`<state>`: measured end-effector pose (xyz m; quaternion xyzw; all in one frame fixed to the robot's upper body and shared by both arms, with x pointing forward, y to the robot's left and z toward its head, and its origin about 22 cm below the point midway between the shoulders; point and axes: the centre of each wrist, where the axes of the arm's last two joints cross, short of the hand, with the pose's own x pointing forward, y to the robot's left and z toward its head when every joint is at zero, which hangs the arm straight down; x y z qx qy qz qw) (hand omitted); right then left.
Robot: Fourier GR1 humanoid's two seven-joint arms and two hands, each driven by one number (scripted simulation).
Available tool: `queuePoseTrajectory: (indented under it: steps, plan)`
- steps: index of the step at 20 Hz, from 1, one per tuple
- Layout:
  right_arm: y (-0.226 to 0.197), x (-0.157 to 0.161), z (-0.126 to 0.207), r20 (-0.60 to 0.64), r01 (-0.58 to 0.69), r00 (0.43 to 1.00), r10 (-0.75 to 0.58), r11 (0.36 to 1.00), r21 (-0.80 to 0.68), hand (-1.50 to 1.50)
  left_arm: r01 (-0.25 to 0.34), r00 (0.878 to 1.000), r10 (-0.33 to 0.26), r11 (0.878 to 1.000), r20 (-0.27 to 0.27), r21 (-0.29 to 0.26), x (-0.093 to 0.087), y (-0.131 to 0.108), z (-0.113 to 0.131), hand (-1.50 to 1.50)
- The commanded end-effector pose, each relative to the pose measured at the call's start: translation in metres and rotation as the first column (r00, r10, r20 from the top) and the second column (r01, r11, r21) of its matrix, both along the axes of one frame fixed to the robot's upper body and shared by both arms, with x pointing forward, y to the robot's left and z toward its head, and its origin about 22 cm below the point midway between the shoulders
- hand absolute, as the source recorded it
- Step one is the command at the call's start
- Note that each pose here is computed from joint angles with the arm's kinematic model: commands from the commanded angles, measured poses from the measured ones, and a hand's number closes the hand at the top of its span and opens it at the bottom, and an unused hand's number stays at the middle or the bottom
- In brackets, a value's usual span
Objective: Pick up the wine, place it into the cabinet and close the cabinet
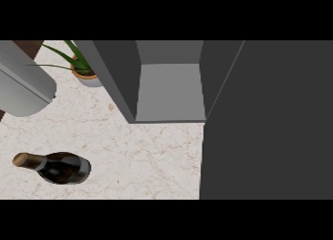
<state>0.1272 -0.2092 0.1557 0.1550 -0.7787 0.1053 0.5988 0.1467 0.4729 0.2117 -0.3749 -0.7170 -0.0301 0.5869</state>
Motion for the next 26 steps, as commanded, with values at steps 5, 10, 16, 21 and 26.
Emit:
queuePoseTrajectory:
  steps: [5, 10, 16, 21, 26]
  plan:
    - [-0.004, -0.029, 0.031, 0.063, -0.002, 0.998, -0.003, 0.997, 0.079, -1.5, -0.076, 0.996, 0.079, 0.995, -0.029, 0.068, 0.016, 0.008, -0.03, -1.5]
    - [-0.009, -0.032, 0.034, 0.067, -0.025, 0.998, 0.021, 0.998, 0.053, -1.5, -0.072, 0.997, 0.075, 0.992, -0.033, 0.106, 0.032, -0.002, -0.056, -1.5]
    - [-0.012, -0.021, 0.023, 0.078, -0.025, 0.997, 0.019, 0.997, 0.076, -1.5, -0.067, 0.995, 0.077, 0.985, -0.059, 0.158, 0.055, -0.017, -0.1, -1.5]
    - [-0.016, -0.032, 0.027, 0.079, -0.028, 0.997, 0.022, 0.997, 0.074, -1.5, -0.074, 0.991, 0.093, 0.979, -0.091, 0.189, 0.074, -0.042, -0.127, -1.5]
    - [-0.011, -0.034, 0.019, 0.066, -0.029, 0.998, 0.024, 0.997, 0.078, -1.5, -0.196, 0.974, 0.216, 0.954, -0.064, 0.229, 0.072, -0.026, -0.158, -1.5]
